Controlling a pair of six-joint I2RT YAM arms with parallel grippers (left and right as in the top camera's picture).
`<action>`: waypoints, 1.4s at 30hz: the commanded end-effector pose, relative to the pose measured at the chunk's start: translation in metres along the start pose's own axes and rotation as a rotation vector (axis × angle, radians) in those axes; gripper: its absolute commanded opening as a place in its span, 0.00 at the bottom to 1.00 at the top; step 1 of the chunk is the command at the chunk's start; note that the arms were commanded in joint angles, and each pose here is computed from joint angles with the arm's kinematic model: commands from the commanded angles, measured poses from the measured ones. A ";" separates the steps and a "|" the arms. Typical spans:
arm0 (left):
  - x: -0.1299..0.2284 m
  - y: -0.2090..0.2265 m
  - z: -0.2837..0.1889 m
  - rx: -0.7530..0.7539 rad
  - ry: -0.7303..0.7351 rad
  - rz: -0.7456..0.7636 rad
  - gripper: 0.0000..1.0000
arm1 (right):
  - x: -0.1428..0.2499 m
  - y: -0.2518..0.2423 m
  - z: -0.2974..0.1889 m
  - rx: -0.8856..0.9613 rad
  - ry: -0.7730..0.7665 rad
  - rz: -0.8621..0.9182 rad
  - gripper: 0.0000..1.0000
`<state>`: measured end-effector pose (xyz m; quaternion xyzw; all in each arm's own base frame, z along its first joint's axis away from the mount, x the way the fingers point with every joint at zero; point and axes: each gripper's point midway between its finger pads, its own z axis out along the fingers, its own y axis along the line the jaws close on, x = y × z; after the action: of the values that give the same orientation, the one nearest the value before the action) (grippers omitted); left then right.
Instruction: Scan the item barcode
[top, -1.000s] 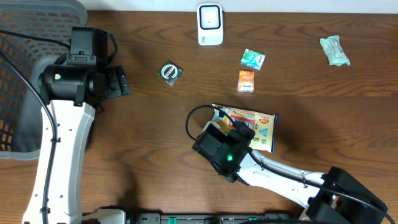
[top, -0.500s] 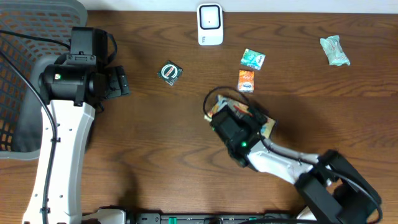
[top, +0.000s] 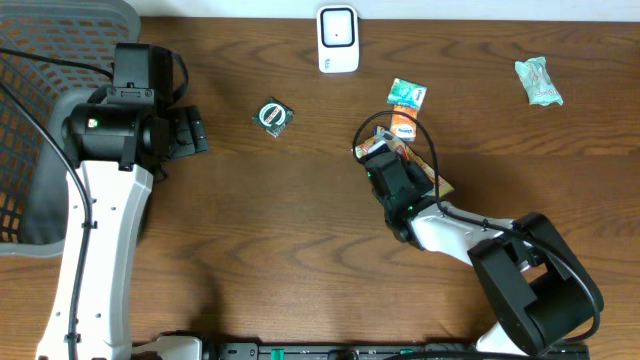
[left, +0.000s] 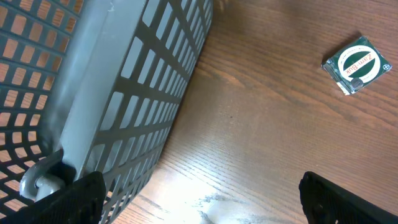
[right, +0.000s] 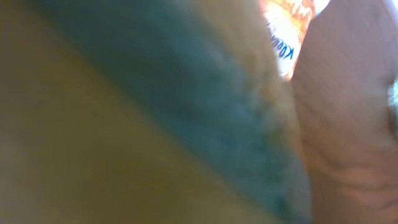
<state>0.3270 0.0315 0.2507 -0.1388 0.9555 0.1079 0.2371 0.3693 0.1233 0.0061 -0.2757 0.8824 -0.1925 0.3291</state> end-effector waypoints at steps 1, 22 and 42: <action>-0.003 0.005 -0.004 -0.015 -0.015 -0.014 0.98 | 0.022 0.042 0.007 -0.262 0.083 0.101 0.07; -0.003 0.005 -0.004 -0.015 -0.016 -0.015 0.98 | -0.168 -0.009 -0.134 -1.270 -0.180 0.728 0.01; -0.003 0.005 -0.004 -0.015 -0.016 -0.014 0.98 | -0.190 -0.059 -0.218 -1.816 -0.045 0.870 0.01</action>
<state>0.3272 0.0315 0.2508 -0.1386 0.9554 0.1079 0.2374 0.3808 0.2304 0.2558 -0.0652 0.7299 0.6716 0.1095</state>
